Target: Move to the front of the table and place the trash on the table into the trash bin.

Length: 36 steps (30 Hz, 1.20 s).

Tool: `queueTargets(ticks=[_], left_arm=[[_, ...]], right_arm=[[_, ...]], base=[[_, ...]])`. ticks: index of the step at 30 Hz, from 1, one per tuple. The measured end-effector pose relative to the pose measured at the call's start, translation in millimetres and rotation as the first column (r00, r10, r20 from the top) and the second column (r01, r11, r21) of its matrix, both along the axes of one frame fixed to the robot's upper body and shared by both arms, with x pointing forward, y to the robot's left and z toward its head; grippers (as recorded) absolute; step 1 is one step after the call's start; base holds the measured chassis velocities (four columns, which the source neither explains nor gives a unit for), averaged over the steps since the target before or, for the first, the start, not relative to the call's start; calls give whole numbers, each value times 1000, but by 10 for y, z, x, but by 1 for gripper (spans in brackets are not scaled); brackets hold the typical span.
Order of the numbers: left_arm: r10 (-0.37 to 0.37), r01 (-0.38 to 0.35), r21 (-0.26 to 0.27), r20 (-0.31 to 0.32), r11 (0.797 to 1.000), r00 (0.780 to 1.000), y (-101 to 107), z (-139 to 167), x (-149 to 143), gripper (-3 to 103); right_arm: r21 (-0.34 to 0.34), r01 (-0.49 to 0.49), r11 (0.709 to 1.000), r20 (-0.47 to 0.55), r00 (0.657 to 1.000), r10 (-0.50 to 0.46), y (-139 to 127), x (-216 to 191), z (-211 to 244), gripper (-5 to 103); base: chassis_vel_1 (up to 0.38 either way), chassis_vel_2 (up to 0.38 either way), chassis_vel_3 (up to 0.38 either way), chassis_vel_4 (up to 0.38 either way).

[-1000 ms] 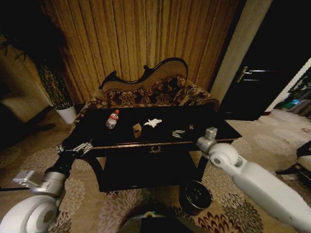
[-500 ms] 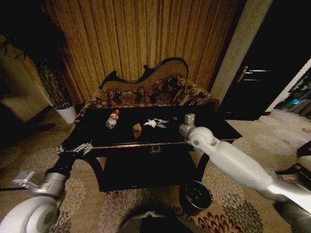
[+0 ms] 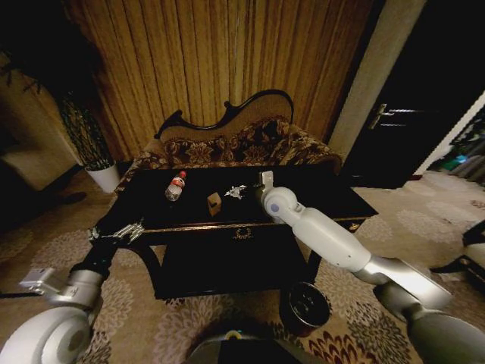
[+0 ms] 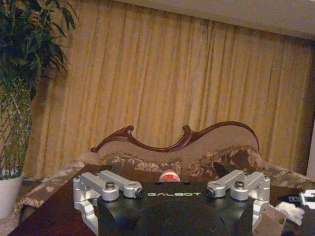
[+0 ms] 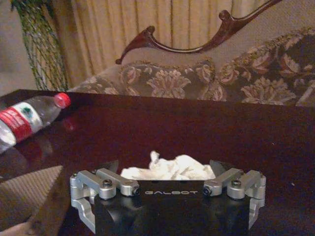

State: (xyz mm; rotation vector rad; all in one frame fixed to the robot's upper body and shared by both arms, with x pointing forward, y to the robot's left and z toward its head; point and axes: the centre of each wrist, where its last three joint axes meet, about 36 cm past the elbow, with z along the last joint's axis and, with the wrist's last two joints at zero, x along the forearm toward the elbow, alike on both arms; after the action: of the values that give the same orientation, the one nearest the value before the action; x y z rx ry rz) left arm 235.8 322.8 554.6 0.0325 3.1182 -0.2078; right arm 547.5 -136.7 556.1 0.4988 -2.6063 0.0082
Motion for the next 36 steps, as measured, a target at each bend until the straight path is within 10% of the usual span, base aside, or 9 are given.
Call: queueTargets(ticks=[36], left_arm=[[-1, 1, 3, 2, 1000, 1000, 11, -17, -24, 100]], right_arm=[[-65, 13, 998, -25, 1000, -15, 116, 77, -218, 100]], base=[[0, 0, 0, 0]])
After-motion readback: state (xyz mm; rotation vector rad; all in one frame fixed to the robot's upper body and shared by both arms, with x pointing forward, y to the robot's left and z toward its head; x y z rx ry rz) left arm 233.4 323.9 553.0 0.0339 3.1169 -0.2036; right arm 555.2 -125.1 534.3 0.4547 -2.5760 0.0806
